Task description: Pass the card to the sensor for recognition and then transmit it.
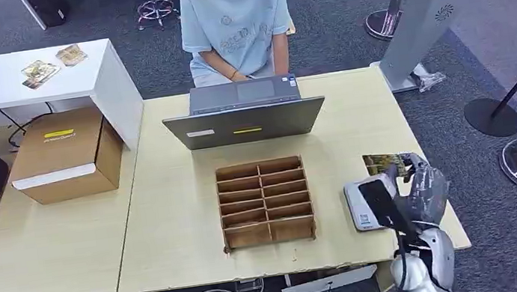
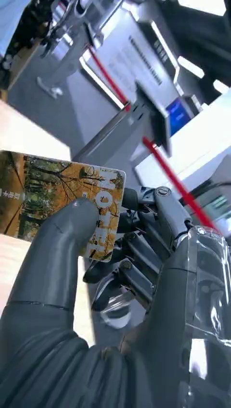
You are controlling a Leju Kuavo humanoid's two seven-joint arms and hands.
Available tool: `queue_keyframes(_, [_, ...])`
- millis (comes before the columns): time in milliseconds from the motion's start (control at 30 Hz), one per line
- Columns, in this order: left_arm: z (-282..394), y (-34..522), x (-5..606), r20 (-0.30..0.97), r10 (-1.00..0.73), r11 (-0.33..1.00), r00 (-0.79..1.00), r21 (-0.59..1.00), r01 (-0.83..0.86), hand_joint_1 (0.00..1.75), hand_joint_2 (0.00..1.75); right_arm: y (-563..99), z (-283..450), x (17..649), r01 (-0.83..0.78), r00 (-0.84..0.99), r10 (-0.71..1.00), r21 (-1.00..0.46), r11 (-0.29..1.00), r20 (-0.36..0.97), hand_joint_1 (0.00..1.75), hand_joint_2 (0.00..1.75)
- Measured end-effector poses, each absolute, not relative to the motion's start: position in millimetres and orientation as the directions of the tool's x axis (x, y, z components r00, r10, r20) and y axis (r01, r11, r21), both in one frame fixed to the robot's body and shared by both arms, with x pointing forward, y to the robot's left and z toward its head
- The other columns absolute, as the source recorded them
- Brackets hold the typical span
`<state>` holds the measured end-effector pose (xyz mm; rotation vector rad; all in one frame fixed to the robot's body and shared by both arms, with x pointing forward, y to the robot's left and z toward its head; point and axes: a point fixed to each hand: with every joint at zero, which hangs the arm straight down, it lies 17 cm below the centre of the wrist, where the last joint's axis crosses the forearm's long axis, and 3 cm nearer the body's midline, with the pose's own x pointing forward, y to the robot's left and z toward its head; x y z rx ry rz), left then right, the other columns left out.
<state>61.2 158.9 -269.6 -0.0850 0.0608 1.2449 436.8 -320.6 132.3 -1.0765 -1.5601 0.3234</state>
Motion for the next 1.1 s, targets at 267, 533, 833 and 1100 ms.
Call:
queue_keyframes(267, [-269.3, 159.6, 63.8, -0.083, 0.939, 0.331, 0.334, -0.049, -0.942, 0.0, 0.0, -285.6, 169.3, 443.9, 0.49, 0.005, 0.881, -0.77, 0.41, 0.472, 1.75, 1.75])
queue_keyframes(533, [-269.6, 161.9, 63.7, -0.071, 0.937, 0.338, 0.342, -0.054, -0.939, 0.0, 0.0, -266.0, 185.6, 453.1, 0.514, -0.005, 0.931, -0.798, 0.315, 0.364, 1.75, 1.75])
queue_keyframes(833, [-270.5, 166.4, 63.9, -0.062, 0.933, 0.351, 0.354, -0.044, -0.935, 0.0, 0.0, -223.2, 218.6, 489.1, 0.539, -0.086, 0.958, -0.795, 0.276, 0.275, 1.75, 1.75])
queue_keyframes(1100, [-270.8, 169.7, 64.9, -0.047, 0.935, 0.351, 0.352, -0.042, -0.936, 0.0, 0.0, -200.9, 250.9, 507.8, 0.569, -0.148, 0.96, -0.774, 0.28, 0.239, 1.75, 1.75])
